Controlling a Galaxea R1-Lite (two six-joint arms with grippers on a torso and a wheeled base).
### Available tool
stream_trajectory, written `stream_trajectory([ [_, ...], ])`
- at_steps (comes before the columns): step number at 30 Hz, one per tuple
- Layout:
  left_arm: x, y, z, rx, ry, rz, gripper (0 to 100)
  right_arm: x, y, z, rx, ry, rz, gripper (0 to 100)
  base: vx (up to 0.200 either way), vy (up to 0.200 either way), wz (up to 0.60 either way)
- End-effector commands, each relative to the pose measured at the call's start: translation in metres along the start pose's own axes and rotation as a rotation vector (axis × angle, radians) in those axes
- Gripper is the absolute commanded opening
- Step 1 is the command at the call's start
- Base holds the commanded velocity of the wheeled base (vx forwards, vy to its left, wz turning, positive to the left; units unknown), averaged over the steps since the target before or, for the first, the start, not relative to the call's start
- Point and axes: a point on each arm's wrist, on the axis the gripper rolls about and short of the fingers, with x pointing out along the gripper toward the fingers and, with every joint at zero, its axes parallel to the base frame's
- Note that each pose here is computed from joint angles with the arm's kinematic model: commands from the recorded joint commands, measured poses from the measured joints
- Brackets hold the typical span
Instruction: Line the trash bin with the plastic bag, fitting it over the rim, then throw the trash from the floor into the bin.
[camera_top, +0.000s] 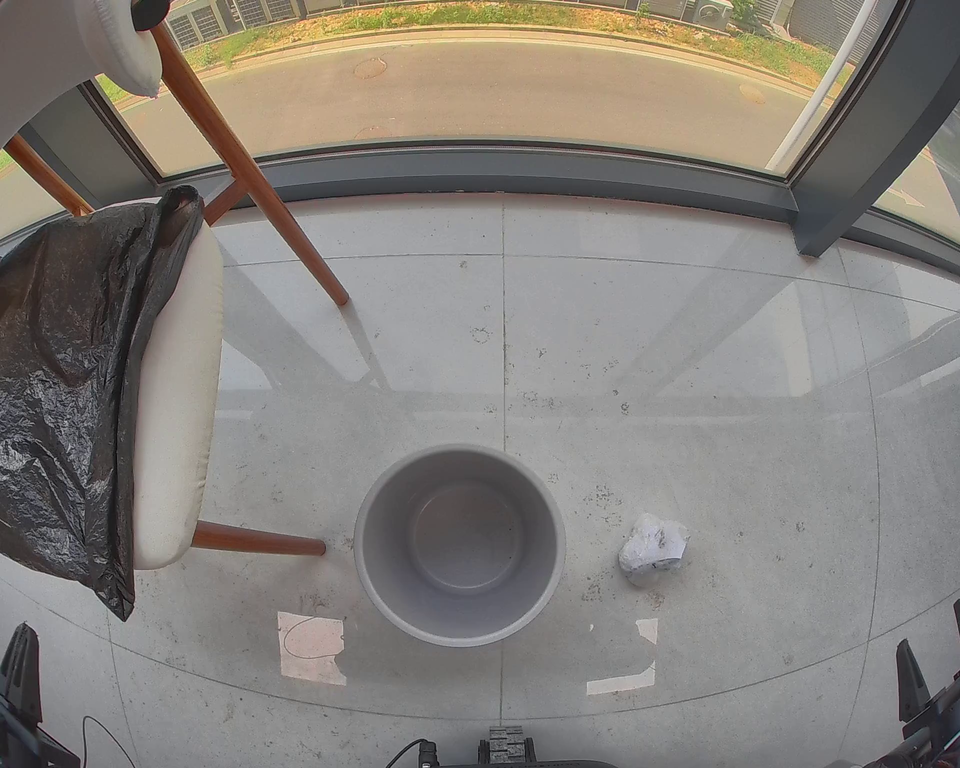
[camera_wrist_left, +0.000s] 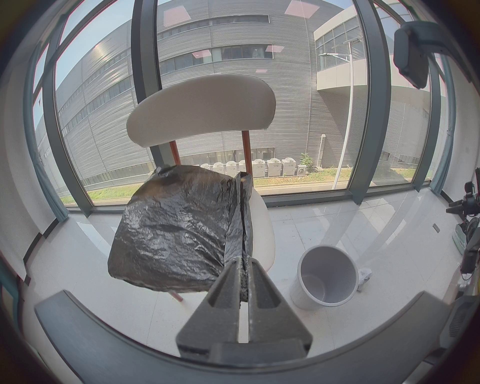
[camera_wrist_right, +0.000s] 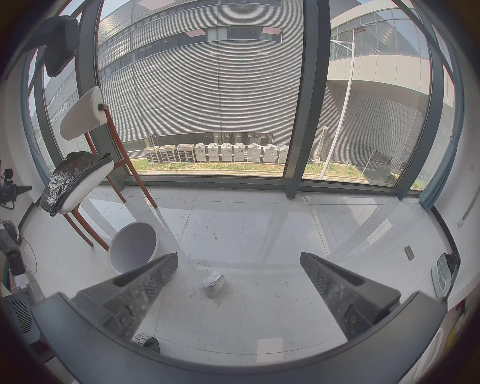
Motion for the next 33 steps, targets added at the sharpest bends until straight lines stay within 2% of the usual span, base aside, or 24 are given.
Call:
stream_trajectory([
  [1, 0.022, 0.004, 0.041, 0.000, 0.099, -0.018, 0, 0.000, 0.000, -0.004, -0.001, 0.001, 0.001, 100, 0.000, 0.000, 0.00],
  [7, 0.060, 0.007, 0.070, -0.001, 0.203, -0.024, 0, 0.000, 0.000, -0.004, -0.004, 0.000, 0.002, 100, 0.000, 0.000, 0.00],
  [15, 0.104, 0.008, 0.079, -0.014, 0.333, -0.049, 0, 0.000, 0.000, -0.004, -0.004, 0.000, 0.002, 100, 0.000, 0.000, 0.00],
  [19, 0.127, 0.008, 0.083, -0.019, 0.354, -0.072, 0, 0.000, 0.000, -0.004, -0.004, 0.000, 0.002, 100, 0.000, 0.000, 0.00],
  [33, 0.201, 0.010, 0.083, -0.014, 0.411, -0.072, 0, 0.000, 0.000, -0.004, -0.005, 0.000, 0.002, 100, 0.000, 0.000, 0.00],
])
